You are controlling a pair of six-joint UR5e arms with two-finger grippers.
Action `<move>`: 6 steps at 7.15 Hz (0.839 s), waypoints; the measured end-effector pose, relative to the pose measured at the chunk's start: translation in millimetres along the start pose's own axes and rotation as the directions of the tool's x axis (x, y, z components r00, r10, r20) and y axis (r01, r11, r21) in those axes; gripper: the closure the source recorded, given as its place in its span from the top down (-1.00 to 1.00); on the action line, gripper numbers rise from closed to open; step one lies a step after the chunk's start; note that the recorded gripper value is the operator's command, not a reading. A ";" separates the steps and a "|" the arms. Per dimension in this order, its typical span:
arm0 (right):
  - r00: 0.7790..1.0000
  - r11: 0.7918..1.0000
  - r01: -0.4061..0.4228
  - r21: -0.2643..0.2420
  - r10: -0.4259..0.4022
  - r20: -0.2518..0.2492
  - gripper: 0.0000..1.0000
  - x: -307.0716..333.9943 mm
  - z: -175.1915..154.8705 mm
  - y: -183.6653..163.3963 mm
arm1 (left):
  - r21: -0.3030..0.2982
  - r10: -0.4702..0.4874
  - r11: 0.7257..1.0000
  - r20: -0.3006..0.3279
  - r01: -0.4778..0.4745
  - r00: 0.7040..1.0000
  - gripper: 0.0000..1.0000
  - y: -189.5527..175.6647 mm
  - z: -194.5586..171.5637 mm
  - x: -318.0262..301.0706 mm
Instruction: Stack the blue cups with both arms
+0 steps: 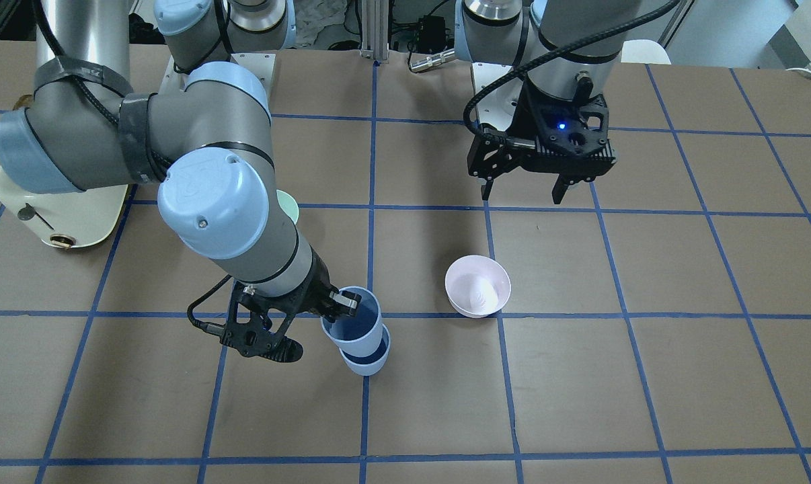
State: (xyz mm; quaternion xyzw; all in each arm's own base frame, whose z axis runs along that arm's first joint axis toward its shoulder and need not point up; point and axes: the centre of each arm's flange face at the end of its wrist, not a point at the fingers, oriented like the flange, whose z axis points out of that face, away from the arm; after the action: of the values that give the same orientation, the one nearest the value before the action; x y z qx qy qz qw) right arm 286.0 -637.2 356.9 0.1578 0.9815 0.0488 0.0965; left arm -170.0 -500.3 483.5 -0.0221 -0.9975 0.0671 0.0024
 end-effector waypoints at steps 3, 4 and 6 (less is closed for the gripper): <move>1.000 1.000 -0.002 -0.009 0.002 -0.005 -0.30 0.5 8.7 -2.9 | 0.016 0.006 1.000 0.005 -0.006 1.000 1.00 1.7 -8.9 -18.0; 1.000 1.000 -0.003 -0.011 0.003 -0.007 0.75 0.6 10.6 -3.5 | 0.013 0.005 1.000 0.006 -0.005 1.000 1.00 3.5 -9.3 -18.3; 1.000 1.000 -0.003 -0.014 0.002 -0.006 1.00 0.4 12.9 -4.5 | 0.012 0.003 1.000 0.009 -0.003 1.000 1.00 4.7 -9.6 -18.7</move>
State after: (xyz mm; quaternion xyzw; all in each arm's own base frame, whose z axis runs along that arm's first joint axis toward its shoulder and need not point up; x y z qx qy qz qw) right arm 286.9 -640.4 343.7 0.1582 0.9813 0.0562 0.0945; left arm -151.0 -495.2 492.4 -0.0233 -0.9970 0.0732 -0.0019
